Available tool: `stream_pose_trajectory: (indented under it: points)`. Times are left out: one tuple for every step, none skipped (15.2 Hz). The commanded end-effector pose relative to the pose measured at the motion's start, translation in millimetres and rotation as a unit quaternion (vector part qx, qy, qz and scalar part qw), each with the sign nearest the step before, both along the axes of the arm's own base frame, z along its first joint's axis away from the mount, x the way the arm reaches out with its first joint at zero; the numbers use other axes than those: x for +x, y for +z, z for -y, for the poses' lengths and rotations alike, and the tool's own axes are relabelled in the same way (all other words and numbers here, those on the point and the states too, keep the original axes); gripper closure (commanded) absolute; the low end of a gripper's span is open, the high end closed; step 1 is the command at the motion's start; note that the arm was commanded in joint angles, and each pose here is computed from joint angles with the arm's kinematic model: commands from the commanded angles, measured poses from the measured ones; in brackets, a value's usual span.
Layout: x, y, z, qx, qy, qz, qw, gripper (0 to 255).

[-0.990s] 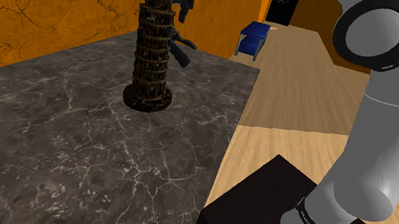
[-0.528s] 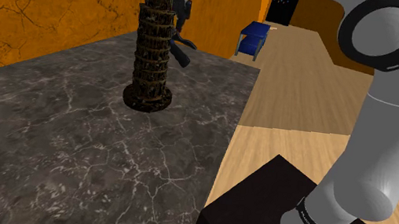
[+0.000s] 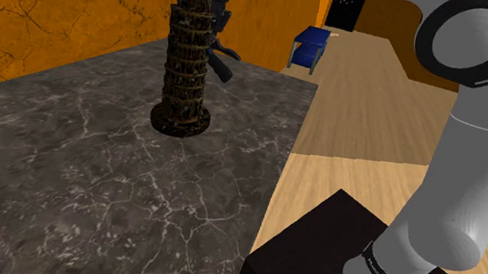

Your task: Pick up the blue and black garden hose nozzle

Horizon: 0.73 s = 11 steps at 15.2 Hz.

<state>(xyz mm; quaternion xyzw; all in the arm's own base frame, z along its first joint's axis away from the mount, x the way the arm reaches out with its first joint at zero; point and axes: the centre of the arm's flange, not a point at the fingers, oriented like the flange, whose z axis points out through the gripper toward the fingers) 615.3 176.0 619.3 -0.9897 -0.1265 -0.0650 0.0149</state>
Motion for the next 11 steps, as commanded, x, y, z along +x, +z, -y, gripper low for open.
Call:
stream_pose_trajectory:
  points:
    - [0.1, -0.4, 0.0, 0.0, 0.0, 0.0, 1.0, 255]
    - [0.1, -0.4, 0.0, 0.0, 0.0, 0.0, 1.0, 255]
    - [0.0, -0.4, 0.1, 0.0, 0.0, 0.0, 1.0, 255]
    - [-0.3, -0.4, 0.0, 0.0, 0.0, 0.0, 1.0, 255]
    - [-0.3, 4.9, 0.0, 0.0, 0.0, 0.0, 1.0, 255]
    - [-0.3, 10.2, 0.0, 0.0, 0.0, 0.0, 1.0, 255]
    - [-0.3, 15.5, 0.0, 0.0, 0.0, 0.0, 1.0, 255]
    - [-0.3, 20.8, 0.0, 0.0, 0.0, 0.0, 1.0, 255]
    - [-0.3, 26.0, 0.0, 0.0, 0.0, 0.0, 1.0, 255]
    - [-0.3, 31.3, 0.0, 0.0, 0.0, 0.0, 1.0, 255]
    - [-0.3, 36.6, 0.0, 0.0, 0.0, 0.0, 1.0, 255]
